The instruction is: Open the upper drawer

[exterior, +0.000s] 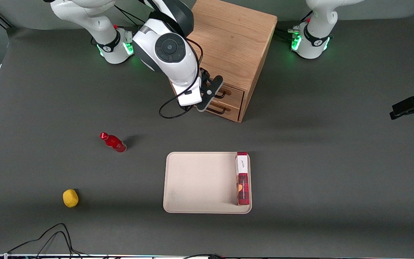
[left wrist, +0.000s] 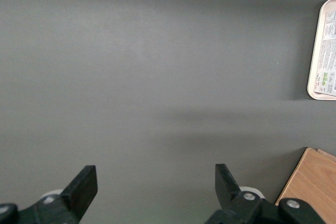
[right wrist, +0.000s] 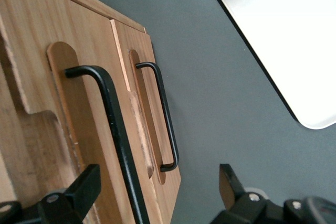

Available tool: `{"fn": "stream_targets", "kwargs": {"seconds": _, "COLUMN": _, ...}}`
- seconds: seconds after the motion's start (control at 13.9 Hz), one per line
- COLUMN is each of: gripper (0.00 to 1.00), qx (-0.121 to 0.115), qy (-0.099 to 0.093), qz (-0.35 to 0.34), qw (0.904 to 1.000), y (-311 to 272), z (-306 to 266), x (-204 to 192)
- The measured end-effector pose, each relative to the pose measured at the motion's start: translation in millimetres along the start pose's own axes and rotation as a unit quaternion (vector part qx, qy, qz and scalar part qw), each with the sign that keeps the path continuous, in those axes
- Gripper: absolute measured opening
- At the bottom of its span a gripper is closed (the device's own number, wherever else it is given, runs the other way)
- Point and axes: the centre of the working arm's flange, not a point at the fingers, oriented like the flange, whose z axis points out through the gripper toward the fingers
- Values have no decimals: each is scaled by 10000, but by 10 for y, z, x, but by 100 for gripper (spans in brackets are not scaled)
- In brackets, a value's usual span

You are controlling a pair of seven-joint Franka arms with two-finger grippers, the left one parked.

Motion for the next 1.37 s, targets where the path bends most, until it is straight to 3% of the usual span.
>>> {"fn": "stream_targets", "kwargs": {"seconds": 0.79, "gripper": 100, "qx": -19, "qy": 171, "qz": -402, "qw": 9990, "y": 65, "z": 148, "x": 74}}
{"fn": "stream_targets", "kwargs": {"seconds": 1.37, "gripper": 100, "qx": -66, "qy": 126, "qz": -506, "qw": 9986, "y": 58, "z": 402, "x": 64}}
